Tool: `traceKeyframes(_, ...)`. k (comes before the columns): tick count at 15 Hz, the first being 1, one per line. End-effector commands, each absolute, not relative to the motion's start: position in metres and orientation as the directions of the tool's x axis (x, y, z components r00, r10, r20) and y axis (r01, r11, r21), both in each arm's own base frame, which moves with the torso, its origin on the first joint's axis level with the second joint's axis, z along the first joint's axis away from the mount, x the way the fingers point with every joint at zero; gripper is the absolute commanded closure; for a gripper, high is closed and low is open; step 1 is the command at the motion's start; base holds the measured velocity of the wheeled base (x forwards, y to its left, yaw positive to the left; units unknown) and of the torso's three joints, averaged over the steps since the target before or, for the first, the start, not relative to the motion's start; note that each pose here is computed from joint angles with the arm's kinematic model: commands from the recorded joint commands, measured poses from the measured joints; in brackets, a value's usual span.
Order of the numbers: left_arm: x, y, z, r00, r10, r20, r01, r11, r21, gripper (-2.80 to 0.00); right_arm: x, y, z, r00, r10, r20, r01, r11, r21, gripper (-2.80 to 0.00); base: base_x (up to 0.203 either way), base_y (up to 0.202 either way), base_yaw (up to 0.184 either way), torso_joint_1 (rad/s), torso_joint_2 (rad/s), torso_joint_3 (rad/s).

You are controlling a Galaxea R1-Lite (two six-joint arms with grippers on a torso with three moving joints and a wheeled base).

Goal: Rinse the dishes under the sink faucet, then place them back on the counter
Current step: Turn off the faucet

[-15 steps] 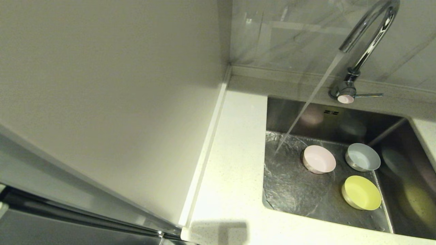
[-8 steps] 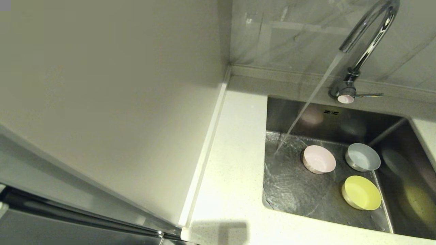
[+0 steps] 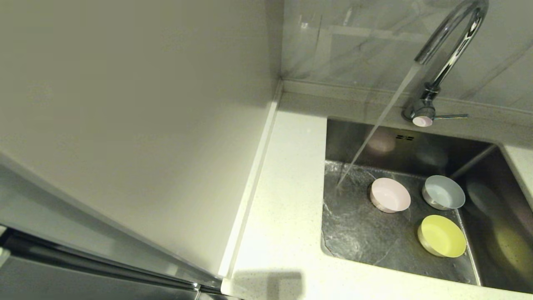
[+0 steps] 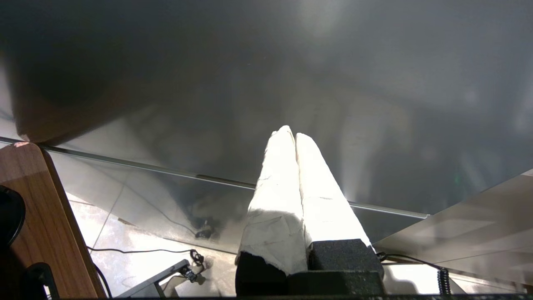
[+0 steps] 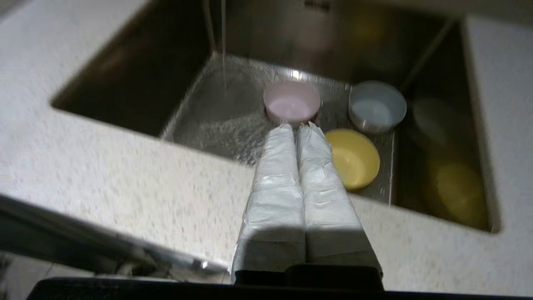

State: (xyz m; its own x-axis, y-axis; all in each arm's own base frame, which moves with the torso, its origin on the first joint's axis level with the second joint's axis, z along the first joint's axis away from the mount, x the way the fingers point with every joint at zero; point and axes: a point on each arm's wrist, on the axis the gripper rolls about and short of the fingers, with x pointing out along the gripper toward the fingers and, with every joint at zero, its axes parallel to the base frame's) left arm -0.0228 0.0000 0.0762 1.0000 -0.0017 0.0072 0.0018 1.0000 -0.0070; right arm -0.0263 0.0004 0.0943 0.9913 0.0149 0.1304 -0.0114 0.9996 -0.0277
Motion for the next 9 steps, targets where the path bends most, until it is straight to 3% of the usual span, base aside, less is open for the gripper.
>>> traceKeyframes(1, -0.023, 0.0, 0.075, 1.0, -0.002, 0.005, 0.002, 1.0, -0.008, 0.0, -0.036, 0.001, 0.12, 0.971, 0.04, 0.237, -0.033, 0.999, -0.034, 0.0, 0.0, 0.0, 0.0, 0.0, 0.0, 0.0)
traceKeyframes(4, -0.023, 0.0, 0.075, 1.0, -0.002, 0.005, 0.002, 1.0, -0.008, 0.0, -0.055, 0.002, 0.159, 0.944, 0.069, 0.321, -0.061, 0.998, -0.035, 0.0, 0.0, 0.0, 0.0, 0.0, 0.0, 0.0)
traceKeyframes(9, -0.023, 0.0, 0.075, 1.0, -0.002, 0.005, 0.002, 1.0, -0.008, 0.0, -0.025, 0.001, 0.255, 0.979, 0.039, 0.201, -0.041, 0.999, 0.01, 0.0, 0.0, 0.0, 0.0, 0.0, 0.0, 0.0)
